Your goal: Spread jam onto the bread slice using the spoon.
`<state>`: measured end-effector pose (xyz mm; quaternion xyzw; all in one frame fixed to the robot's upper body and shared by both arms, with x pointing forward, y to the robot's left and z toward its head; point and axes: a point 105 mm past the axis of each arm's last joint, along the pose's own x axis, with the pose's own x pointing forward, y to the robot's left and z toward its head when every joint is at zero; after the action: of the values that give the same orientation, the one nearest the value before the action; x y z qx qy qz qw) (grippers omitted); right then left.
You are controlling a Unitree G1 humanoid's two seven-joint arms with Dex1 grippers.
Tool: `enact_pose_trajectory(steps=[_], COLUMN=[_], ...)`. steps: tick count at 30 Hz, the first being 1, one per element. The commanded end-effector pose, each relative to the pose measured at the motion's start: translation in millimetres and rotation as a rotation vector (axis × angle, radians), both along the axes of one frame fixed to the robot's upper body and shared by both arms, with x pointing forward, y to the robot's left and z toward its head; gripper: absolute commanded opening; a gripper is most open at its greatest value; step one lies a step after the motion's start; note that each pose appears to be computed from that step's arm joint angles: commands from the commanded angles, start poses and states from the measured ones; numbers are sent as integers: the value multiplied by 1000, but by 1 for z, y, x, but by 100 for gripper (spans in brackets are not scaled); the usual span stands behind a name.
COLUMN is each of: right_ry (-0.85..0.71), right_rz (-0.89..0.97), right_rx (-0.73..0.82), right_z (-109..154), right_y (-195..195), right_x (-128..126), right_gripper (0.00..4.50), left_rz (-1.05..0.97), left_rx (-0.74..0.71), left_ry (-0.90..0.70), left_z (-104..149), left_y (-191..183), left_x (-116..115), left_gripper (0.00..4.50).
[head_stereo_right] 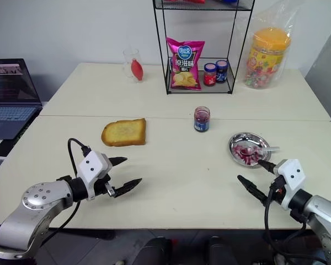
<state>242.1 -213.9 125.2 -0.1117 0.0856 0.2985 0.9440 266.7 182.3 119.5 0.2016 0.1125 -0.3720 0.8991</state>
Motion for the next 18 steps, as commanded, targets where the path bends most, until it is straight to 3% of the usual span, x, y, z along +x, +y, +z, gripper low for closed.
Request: enact_pose_trajectory(steps=[1,18], right_ry=[-46,-35], right_rz=[14,16], right_rx=[-16,-17], right_z=[12,5], right_y=[2,0], right_x=[-1,-4], right_gripper=[446,446], left_rz=[-50,-44], left_rx=[-11,41], left_ry=[-31,-57], left_z=[8,4], left_y=[-7,0], left_x=[-4,1], left_gripper=[450,450])
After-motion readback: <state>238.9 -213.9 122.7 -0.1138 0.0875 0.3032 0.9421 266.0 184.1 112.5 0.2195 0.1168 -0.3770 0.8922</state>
